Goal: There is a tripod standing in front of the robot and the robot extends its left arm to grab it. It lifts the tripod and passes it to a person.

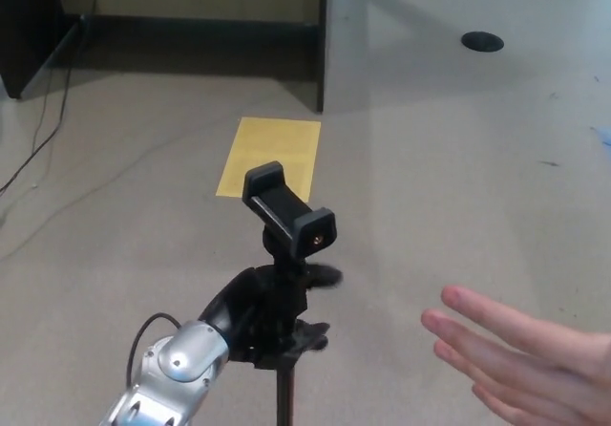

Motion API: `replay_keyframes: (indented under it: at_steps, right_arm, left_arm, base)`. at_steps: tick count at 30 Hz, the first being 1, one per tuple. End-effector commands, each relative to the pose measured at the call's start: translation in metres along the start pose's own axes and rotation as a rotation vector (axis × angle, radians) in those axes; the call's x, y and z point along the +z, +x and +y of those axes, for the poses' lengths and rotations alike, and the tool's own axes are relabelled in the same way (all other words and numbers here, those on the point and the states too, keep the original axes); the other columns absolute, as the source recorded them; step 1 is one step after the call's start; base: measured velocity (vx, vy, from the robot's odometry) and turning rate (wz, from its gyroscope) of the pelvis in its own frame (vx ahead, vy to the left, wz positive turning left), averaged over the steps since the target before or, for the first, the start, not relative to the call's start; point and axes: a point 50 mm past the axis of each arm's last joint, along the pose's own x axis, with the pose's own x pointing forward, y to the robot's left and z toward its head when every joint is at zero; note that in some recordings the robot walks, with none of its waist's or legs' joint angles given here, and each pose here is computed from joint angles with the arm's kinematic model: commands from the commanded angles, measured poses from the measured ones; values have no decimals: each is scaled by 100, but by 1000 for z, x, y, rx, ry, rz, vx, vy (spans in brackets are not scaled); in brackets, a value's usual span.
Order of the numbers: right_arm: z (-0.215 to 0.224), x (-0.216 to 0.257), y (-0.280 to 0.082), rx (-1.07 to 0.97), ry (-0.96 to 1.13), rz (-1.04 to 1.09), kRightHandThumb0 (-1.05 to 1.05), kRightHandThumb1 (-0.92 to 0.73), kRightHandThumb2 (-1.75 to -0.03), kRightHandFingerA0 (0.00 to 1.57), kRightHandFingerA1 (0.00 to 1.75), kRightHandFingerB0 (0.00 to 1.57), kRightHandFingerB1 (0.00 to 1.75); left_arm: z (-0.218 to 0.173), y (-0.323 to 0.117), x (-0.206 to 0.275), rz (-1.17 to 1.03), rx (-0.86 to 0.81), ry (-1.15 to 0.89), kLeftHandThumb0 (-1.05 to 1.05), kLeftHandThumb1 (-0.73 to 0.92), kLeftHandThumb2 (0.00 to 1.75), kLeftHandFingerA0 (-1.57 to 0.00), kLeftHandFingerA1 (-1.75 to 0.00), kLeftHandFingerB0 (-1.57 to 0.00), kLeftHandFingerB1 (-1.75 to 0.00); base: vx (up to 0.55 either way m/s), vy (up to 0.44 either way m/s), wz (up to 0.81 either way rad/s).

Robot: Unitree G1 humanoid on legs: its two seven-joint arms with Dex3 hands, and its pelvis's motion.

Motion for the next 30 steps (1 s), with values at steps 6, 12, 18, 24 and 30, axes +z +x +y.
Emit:
replay_keyframes:
  at_steps: [6, 12, 18, 24, 30]
  right_arm:
    - [3, -8, -4, 15, -18, 32, -39, -70, -61, 70, 43, 51, 37]
    - [5, -10, -5, 22, -23, 33, -39, -70, -61, 70, 43, 51, 37]
    - [2, -10, -3, 16, -16, 51, -38, -69, -62, 71, 43, 52, 37]
    - [0, -9, -3, 15, -19, 44, -39, -69, -62, 73, 44, 52, 37]
    - [0, -7, -3, 16, -13, 27, -38, -69, -62, 72, 45, 52, 38]
  left_arm:
    - [-3, -5, 2, -91, 79, -6, 10, 83, 75, -94, -128, -81, -103]
    - [-3, -8, 7, -130, 118, -26, 5, 84, 78, -92, -138, -71, -119]
    - [8, -17, 60, -354, 142, -94, 5, 81, 82, -95, -136, -76, -119]
    - [14, -26, 103, -481, 159, -77, -2, 84, 74, -102, -139, -78, -124]
    - [2, -45, 185, -703, 64, -54, -13, 70, 83, -108, -131, -86, -116]
  base:
    - [0, 0, 0]
    - [0, 0, 0]
    - [0, 0, 0]
    - [0, 0, 0]
    - [0, 0, 0]
